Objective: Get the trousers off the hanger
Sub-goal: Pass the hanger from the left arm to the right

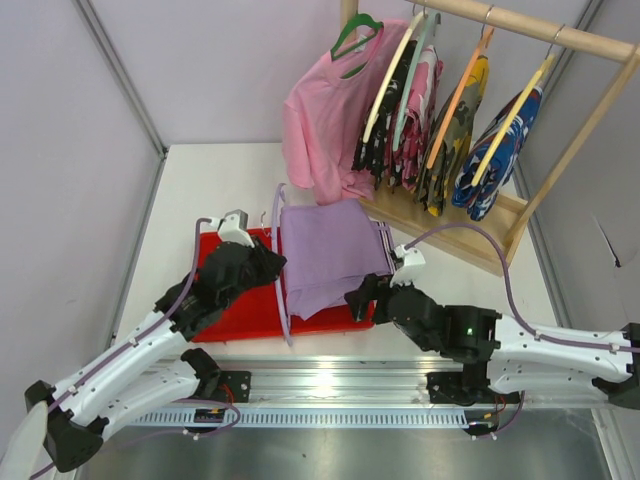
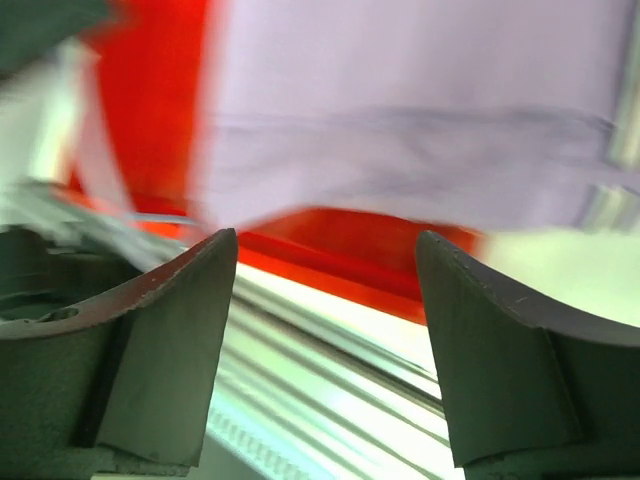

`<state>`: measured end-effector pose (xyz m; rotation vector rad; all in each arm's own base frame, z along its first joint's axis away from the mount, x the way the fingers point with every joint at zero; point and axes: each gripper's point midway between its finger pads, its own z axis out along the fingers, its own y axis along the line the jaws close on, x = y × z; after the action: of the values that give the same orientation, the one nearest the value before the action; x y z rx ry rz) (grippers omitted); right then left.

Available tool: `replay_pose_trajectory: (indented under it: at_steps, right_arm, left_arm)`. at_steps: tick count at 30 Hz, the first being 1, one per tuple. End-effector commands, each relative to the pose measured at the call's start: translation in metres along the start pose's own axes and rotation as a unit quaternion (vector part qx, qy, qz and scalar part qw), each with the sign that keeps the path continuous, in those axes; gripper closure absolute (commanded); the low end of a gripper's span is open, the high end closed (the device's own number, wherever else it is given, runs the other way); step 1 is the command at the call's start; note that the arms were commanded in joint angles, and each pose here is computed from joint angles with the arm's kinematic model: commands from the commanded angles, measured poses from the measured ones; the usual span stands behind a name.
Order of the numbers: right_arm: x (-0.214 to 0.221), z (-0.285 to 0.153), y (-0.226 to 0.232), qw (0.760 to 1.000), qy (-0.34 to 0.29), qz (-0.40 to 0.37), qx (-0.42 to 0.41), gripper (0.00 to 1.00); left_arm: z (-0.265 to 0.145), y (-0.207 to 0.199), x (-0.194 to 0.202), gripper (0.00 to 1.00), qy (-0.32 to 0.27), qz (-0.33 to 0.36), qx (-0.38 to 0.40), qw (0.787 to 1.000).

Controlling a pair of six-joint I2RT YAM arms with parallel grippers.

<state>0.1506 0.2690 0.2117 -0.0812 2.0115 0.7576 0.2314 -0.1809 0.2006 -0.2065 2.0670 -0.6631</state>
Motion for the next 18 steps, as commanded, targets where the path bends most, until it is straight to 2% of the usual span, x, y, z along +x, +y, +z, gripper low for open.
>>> replay_pose_trajectory:
  at_steps: [1, 7, 11, 18]
  right_arm:
    - [0.032, 0.002, -0.053, 0.995, 0.032, -0.015, 0.091, 0.25]
    - [0.063, 0.008, -0.069, 0.989, 0.078, -0.027, 0.127, 0.28]
    - [0.073, 0.012, -0.074, 0.986, 0.085, -0.029, 0.14, 0.35]
    - [0.085, 0.024, -0.08, 0.986, 0.089, -0.023, 0.138, 0.4]
  left_arm:
    - [-0.012, -0.015, -0.03, 0.99, -0.036, 0.012, 0.022, 0.999]
    - [-0.014, -0.01, -0.032, 0.99, -0.039, 0.011, 0.013, 0.999]
    - [-0.015, -0.006, -0.031, 0.99, -0.038, 0.012, 0.005, 0.999]
    - [-0.017, 0.0, -0.032, 0.99, -0.038, 0.018, -0.007, 0.999]
